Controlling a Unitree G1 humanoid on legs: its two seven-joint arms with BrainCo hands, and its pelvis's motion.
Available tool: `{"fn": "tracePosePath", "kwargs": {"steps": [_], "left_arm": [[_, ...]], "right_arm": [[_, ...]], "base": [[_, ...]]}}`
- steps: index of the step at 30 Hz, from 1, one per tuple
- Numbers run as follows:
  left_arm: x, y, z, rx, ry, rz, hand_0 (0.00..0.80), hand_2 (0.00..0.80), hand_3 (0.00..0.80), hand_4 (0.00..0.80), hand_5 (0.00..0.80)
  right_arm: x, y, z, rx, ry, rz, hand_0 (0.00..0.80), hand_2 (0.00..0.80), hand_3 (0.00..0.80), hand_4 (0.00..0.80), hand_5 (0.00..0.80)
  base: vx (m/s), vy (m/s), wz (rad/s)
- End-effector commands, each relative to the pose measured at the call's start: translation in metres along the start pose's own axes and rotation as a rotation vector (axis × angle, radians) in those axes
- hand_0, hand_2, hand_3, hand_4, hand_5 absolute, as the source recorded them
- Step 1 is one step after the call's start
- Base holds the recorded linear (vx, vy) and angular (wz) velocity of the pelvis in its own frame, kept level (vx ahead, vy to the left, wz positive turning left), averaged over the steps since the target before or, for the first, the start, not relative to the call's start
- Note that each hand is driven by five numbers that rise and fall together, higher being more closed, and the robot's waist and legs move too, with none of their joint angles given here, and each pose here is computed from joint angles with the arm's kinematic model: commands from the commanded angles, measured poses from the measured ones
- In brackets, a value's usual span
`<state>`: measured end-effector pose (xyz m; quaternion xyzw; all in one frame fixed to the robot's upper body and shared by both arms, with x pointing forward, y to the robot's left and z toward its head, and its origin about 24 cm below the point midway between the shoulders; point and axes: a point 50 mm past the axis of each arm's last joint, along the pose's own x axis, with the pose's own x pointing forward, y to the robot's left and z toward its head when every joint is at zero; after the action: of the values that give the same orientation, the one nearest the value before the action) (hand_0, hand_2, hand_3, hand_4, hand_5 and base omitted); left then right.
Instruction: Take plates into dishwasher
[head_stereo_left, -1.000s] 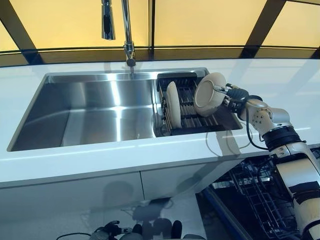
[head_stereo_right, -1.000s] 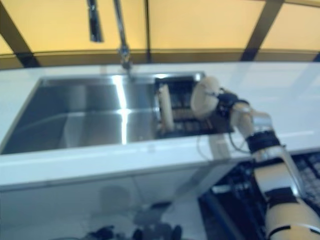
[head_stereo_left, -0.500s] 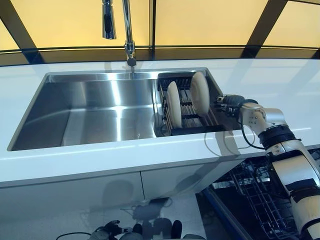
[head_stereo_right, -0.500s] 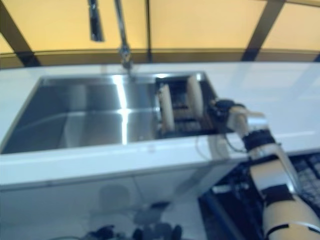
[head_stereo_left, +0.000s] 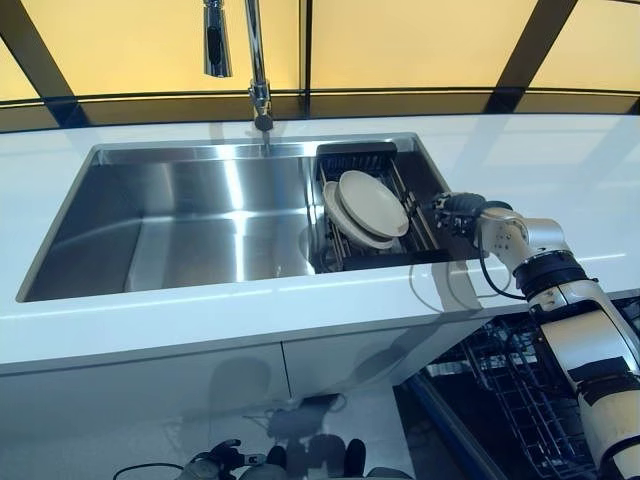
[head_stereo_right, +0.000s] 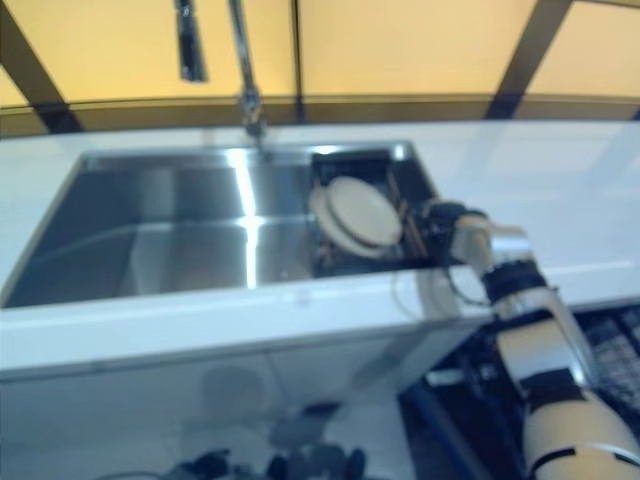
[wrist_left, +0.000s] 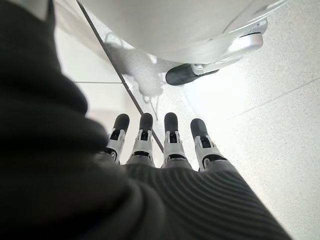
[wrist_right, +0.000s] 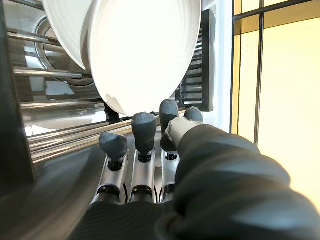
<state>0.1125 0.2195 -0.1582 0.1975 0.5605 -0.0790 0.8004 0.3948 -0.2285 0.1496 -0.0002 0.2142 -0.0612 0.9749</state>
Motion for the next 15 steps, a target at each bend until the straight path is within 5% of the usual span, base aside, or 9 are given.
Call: {"fn": "tracePosePath", "kwargs": {"steps": [1,2,11,15], "left_arm": [[0.002,0.006,0.012,0.04,-0.023,0.015,0.0,0.0,0.0,0.0,0.0],[0.002,0.005,0.012,0.042,-0.023,0.014,0.0,0.0,0.0,0.0,0.0],[0.001,0.003,0.008,0.054,-0.025,0.01,0.0,0.0,0.0,0.0,0.0],[0.001,0.003,0.007,0.056,-0.028,0.009,0.0,0.0,0.0,0.0,0.0]], "right_arm": [[-0.01,0.004,0.051,-0.092,-0.169,-0.043,0.116,0.116,0.116,0.116,0.116],[-0.012,0.001,0.059,-0.147,-0.231,-0.095,0.0,0.0,0.0,0.0,0.0],[-0.069,0.024,0.138,-0.621,-0.796,-0.368,0.0,0.0,0.0,0.0,0.0],[-0.09,0.04,0.139,-0.672,-0.936,-0.347,0.0,0.0,0.0,0.0,0.0]], "base": [[0.0,0.0,0.0],[0.0,0.0,0.0],[0.0,0.0,0.0],[-0.013,0.0,0.03]]}}
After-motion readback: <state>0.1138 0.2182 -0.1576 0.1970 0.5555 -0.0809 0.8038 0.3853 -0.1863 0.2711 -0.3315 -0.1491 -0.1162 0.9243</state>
